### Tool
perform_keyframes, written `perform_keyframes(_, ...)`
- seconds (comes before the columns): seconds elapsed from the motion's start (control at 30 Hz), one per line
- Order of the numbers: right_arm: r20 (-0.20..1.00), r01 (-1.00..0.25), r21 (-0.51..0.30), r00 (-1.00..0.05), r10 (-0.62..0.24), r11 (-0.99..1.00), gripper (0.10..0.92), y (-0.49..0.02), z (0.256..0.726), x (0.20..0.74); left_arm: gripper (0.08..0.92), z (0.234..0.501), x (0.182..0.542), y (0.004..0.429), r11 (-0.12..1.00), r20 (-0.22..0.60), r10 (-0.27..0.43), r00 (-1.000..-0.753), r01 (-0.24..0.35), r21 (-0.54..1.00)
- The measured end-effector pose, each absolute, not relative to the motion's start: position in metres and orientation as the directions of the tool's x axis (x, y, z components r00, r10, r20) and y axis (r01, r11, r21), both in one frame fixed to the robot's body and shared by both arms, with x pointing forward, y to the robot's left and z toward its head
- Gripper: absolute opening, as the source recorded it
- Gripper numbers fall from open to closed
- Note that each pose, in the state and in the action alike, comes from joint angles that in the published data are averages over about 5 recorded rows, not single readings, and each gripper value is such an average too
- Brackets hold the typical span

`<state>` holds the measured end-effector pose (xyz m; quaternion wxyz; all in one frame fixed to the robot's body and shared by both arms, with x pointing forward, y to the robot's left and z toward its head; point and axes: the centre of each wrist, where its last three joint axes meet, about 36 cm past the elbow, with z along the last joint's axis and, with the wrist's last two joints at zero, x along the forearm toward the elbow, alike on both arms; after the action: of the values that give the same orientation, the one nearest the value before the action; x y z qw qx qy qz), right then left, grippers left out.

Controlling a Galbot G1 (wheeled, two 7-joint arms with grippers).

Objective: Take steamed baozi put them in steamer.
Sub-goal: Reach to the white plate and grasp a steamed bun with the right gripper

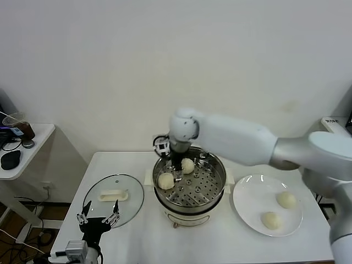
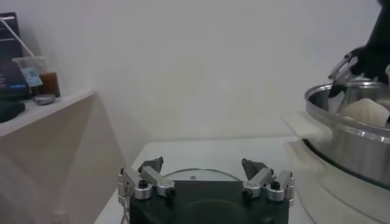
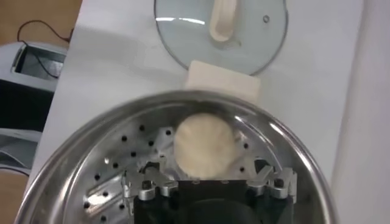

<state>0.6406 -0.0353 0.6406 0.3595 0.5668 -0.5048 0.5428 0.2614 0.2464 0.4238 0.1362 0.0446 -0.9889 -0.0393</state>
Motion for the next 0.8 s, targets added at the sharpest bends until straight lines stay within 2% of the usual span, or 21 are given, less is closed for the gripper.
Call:
perform_keyframes(0.23,0.961,-0.962,-0.201,-0.157,-0.228,-0.185,0.823,-0.114,0.702,0.641,0.823,0.425,0.259,0.247,0.993,0.27,-0.1,-0.958,-0.078,0.091)
perform_keyframes(0.4,0.952,-0.964,-0.229,-0.193,-0.237,-0.135,0.823,-0.195,0.722,0.631,0.823,0.427,0.255,0.249,0.992,0.272,-0.107,-0.956,-0.083,0.098)
perform_keyframes(0.6,0.955,-0.972,-0.223,-0.202,-0.216,-0.077,0.823,-0.286,0.695,0.603,0.823,0.425,0.252,0.251,0.991,0.289,-0.106,-0.952,-0.079,0.106)
perform_keyframes(0.8,0.977,-0.987,-0.159,-0.152,-0.151,-0.034,0.823,-0.351,0.631,0.566,0.823,0.424,0.248,0.25,0.991,0.3,-0.105,-0.948,-0.076,0.107)
